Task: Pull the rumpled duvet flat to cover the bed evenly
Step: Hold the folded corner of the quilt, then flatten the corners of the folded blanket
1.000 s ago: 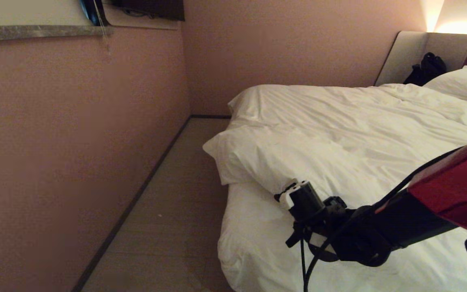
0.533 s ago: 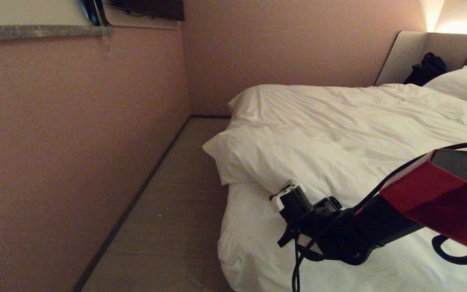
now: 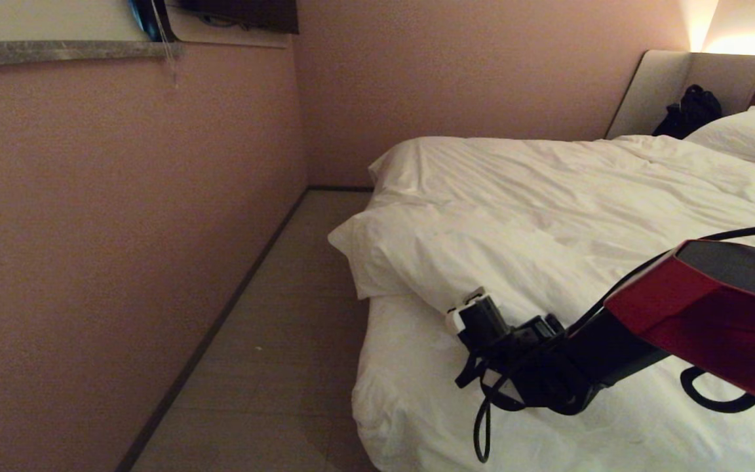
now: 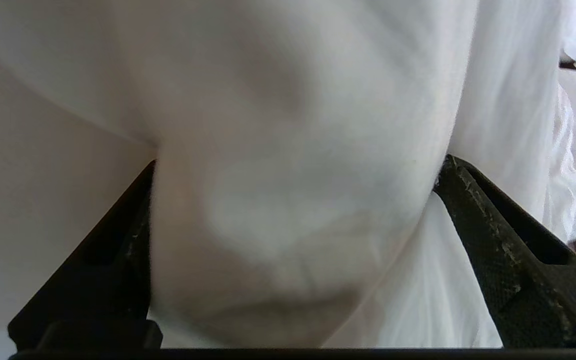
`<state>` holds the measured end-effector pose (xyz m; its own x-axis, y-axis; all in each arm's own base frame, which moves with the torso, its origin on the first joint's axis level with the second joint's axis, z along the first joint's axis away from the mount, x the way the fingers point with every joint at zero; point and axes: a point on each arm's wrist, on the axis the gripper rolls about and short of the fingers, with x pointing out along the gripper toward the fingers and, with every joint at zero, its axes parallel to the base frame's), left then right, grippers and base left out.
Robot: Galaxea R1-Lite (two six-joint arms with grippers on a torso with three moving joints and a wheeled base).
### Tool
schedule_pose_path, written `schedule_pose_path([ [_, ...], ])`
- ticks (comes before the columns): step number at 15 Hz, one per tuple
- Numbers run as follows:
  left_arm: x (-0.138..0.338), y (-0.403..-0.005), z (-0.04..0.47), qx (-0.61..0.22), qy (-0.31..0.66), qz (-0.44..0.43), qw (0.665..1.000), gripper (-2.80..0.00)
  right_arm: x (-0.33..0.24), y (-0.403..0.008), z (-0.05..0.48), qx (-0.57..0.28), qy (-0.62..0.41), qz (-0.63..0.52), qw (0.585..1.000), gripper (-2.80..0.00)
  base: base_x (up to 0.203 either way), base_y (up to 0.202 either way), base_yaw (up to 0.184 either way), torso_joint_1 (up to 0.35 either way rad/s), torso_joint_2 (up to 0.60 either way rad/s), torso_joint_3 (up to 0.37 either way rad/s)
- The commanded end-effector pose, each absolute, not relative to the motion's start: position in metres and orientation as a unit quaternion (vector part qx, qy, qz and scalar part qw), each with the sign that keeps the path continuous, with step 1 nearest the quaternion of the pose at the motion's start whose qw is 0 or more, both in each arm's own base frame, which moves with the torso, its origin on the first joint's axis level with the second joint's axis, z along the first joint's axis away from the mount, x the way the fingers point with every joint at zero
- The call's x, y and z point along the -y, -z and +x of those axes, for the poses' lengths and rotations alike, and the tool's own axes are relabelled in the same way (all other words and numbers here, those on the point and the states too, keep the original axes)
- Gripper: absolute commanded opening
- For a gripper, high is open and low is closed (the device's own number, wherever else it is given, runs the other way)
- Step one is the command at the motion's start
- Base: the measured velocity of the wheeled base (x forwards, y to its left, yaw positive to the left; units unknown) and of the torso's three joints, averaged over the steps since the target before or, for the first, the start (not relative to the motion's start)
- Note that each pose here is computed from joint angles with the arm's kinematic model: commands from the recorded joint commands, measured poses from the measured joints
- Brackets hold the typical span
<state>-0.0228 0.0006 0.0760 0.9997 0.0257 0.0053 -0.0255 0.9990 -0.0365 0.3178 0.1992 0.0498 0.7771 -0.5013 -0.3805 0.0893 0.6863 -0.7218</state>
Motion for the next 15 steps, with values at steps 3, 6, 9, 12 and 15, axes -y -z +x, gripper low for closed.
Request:
schedule_pose_path([
  [3, -0.001, -0.076, -0.023, 0.003, -0.013, -0.018, 1.000, -2.80, -0.197, -0.049, 0.319, -0.289, 0.172, -0.356, 0.872, 0.00, 0.000, 0.000, 0.000, 0.000, 0.00, 0.000],
  [6, -0.001, -0.076, -0.023, 0.003, -0.013, -0.018, 1.000, -2.80, -0.198, -0.056, 0.319, -0.282, 0.171, -0.345, 0.879, -2.80, 0.000, 0.000, 0.000, 0.000, 0.00, 0.000],
  [9, -0.001, -0.076, -0.023, 0.003, -0.013, -0.018, 1.000, -2.80, -0.197, -0.067, 0.318, -0.273, 0.173, -0.335, 0.885, -2.80, 0.000, 0.000, 0.000, 0.000, 0.00, 0.000],
  [12, -0.001, -0.076, -0.023, 0.003, -0.013, -0.018, 1.000, -2.80, -0.188, -0.087, 0.319, -0.259, 0.185, -0.315, 0.894, -2.80, 0.000, 0.000, 0.000, 0.000, 0.00, 0.000],
  [15, -0.001, -0.076, -0.023, 0.003, -0.013, -0.019, 1.000, -2.80, -0.164, -0.125, 0.327, -0.234, 0.211, -0.270, 0.910, -2.80, 0.000, 0.000, 0.000, 0.000, 0.00, 0.000],
])
